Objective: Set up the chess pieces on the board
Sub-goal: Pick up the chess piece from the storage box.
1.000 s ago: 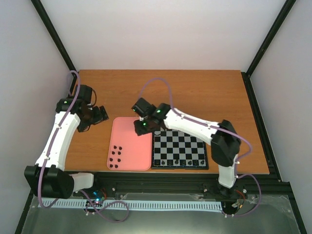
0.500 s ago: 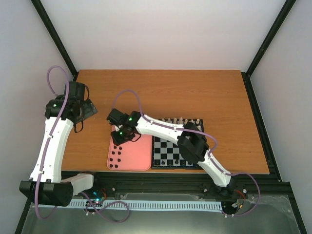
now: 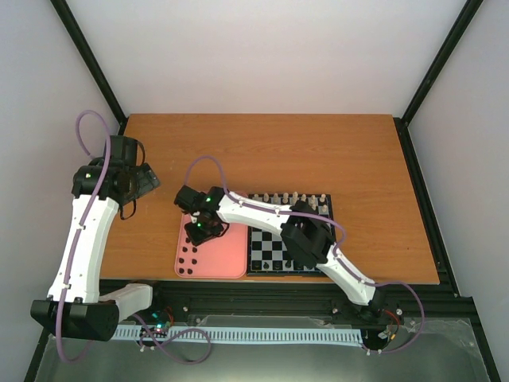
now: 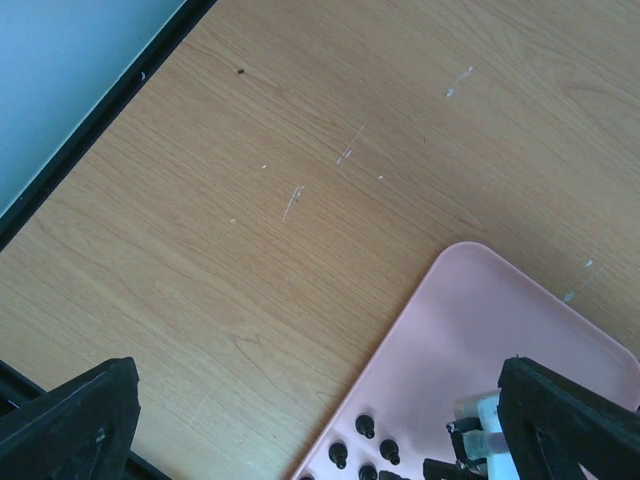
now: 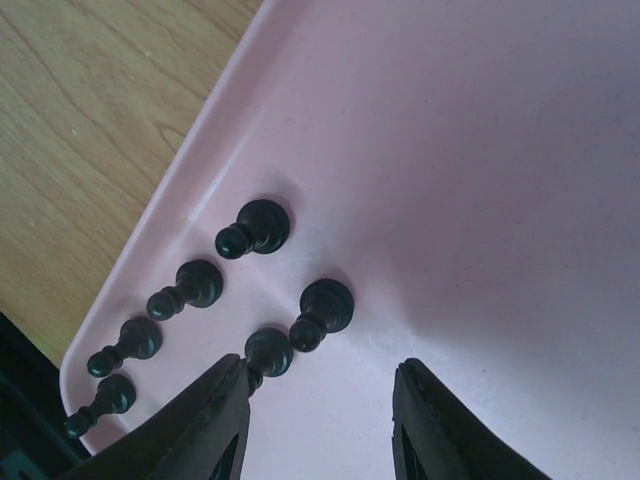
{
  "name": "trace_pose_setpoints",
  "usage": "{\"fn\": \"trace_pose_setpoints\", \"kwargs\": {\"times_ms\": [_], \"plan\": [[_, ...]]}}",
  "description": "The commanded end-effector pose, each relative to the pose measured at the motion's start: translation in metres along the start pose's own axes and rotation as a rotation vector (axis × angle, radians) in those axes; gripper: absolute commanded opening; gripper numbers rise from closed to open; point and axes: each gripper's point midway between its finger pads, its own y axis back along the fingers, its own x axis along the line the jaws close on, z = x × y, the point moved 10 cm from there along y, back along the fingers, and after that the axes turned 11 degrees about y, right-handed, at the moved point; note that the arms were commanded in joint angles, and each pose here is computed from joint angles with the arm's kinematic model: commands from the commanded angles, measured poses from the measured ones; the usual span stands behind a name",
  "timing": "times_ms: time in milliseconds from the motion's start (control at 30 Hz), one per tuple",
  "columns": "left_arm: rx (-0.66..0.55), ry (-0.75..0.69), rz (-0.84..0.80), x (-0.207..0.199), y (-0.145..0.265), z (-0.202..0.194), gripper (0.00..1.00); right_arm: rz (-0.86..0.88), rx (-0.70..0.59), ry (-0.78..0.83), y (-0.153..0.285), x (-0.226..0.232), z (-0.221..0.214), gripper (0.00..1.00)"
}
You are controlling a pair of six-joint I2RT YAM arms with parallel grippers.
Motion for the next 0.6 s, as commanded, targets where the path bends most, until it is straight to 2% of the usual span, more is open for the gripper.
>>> {"fn": "trace_pose_setpoints", "kwargs": {"times_ms": [0,267,567], "plan": [[-0.003,0.014,-0.025,-0.001,0.002,0.002,1.00,0.002,0.012,0.013,-0.008,0.005,0.002,0.40],[0.001,0.000,-0.025,-0.002,0.001,0.002,1.00,0.001,0.015,0.023,-0.018,0.005,0.007,0.34],[0.018,-0.015,-0.023,-0.004,-0.005,0.000,1.00,0.002,0.009,0.024,-0.014,0.007,0.011,0.22]]}}
